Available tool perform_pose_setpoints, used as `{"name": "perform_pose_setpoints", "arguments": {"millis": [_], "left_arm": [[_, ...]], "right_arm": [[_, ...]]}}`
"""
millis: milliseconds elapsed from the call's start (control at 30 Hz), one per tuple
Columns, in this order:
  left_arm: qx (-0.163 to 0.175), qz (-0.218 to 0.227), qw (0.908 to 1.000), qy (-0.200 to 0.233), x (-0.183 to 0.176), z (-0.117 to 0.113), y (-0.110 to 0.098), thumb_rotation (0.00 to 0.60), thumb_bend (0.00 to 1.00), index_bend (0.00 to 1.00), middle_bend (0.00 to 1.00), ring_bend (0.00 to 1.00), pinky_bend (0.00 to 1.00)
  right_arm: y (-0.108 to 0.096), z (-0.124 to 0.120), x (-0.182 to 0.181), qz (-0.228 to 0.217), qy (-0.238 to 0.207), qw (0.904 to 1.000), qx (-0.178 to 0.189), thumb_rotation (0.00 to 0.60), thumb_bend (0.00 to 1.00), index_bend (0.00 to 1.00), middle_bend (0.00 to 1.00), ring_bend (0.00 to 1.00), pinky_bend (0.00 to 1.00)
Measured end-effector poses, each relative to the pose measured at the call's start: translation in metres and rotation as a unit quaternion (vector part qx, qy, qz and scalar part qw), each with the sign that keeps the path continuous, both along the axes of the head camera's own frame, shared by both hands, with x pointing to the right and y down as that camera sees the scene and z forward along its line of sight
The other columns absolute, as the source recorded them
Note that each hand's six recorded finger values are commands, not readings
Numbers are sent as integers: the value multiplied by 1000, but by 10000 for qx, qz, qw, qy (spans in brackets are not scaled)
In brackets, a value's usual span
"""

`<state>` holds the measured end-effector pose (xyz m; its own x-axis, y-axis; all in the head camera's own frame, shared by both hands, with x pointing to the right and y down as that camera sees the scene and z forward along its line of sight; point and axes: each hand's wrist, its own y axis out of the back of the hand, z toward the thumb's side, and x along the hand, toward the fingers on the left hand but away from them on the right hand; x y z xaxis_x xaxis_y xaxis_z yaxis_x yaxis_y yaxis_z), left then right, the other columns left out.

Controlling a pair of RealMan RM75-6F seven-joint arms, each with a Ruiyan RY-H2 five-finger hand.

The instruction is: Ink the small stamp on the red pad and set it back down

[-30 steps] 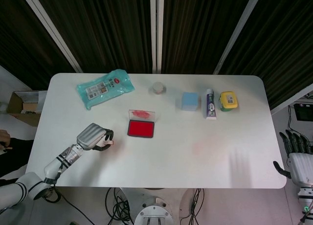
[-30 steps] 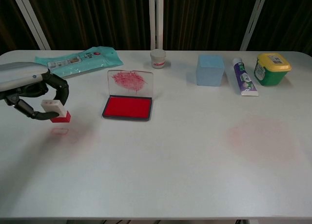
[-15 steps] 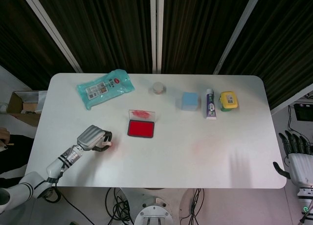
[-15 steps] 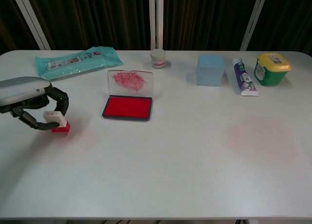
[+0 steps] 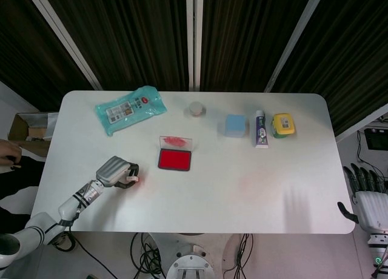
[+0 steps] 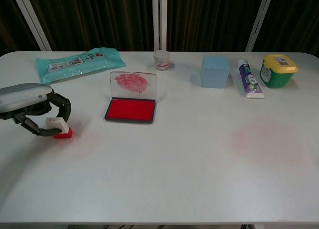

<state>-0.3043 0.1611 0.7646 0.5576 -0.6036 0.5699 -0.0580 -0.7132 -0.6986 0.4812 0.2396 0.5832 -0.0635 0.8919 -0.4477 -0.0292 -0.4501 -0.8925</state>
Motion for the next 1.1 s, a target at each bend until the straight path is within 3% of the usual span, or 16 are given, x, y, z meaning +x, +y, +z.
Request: {"name": "perform_pose_setpoints", "arguments": {"millis": [1100], "left_arm": [[-113, 80, 9999, 11, -10, -7, 4, 600, 323, 319, 381, 908, 968]], "right_arm": [[0, -1, 1, 22, 81, 10000, -14, 600, 176, 0, 0, 0, 0]]}}
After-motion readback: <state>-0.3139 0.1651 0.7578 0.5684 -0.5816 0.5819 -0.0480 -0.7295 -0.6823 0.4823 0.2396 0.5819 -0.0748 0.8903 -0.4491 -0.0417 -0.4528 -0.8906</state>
